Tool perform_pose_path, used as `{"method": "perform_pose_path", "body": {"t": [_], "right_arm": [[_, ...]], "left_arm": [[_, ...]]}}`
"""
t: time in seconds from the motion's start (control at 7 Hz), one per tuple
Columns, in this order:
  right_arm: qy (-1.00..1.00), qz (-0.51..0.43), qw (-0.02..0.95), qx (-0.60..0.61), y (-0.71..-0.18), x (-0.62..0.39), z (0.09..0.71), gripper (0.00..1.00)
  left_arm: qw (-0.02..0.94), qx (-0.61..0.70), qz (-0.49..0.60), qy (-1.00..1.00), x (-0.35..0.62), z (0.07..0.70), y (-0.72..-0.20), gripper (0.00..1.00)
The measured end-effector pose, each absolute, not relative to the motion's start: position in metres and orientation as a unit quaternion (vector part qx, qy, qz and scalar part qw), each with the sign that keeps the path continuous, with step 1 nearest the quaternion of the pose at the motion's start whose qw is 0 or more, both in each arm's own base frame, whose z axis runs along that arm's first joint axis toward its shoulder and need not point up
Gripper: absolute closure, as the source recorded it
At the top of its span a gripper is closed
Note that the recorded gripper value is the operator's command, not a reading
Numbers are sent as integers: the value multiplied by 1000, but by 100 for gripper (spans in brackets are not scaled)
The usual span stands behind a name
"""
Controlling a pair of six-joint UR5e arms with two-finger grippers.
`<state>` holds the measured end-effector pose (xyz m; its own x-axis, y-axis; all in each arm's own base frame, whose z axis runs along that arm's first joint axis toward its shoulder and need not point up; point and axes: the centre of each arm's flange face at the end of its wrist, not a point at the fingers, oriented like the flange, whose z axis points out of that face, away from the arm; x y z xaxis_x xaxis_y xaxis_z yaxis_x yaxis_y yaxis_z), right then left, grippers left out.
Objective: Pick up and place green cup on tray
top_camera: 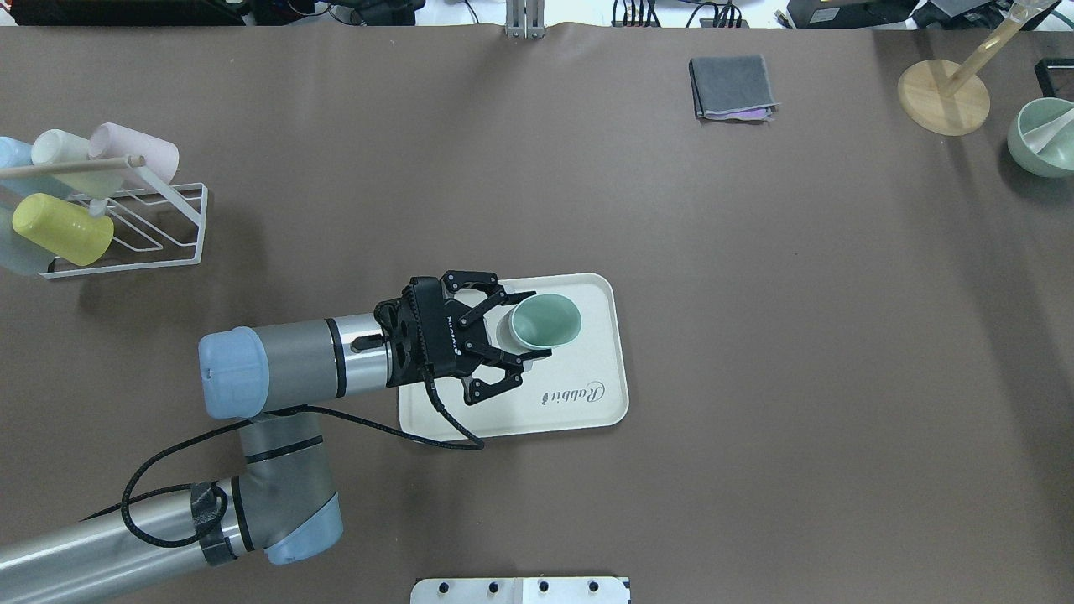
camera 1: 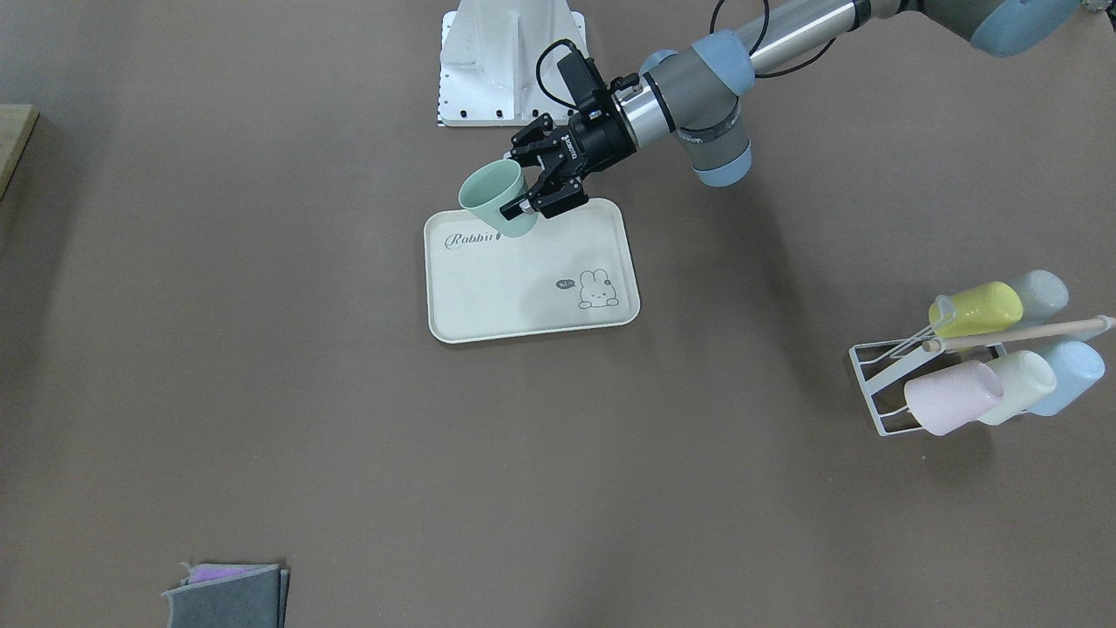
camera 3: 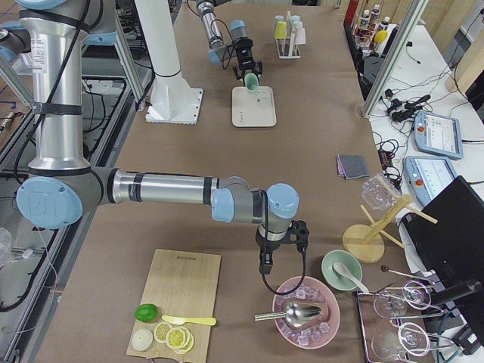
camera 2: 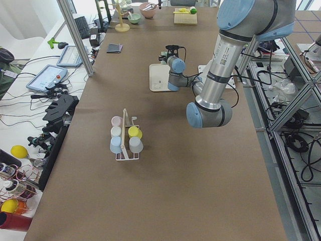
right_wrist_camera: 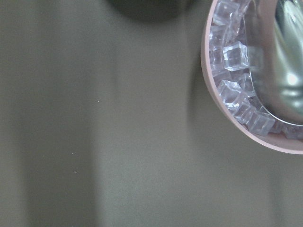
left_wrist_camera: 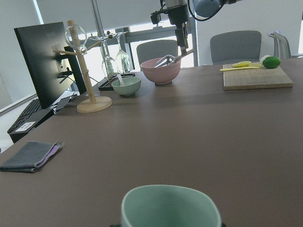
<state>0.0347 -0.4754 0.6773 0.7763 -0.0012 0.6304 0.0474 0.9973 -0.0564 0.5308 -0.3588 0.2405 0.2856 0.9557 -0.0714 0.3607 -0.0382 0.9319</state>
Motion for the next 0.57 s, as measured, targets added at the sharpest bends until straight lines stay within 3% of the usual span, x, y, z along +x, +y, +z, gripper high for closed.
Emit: {"method": "perform_pose_path", "body": {"t": [0.57], "right_arm": [[-333,-14,942,-36,-475,34,679,0]], "left_arm": [[500,600,271,562,552,275,-366,51]]}}
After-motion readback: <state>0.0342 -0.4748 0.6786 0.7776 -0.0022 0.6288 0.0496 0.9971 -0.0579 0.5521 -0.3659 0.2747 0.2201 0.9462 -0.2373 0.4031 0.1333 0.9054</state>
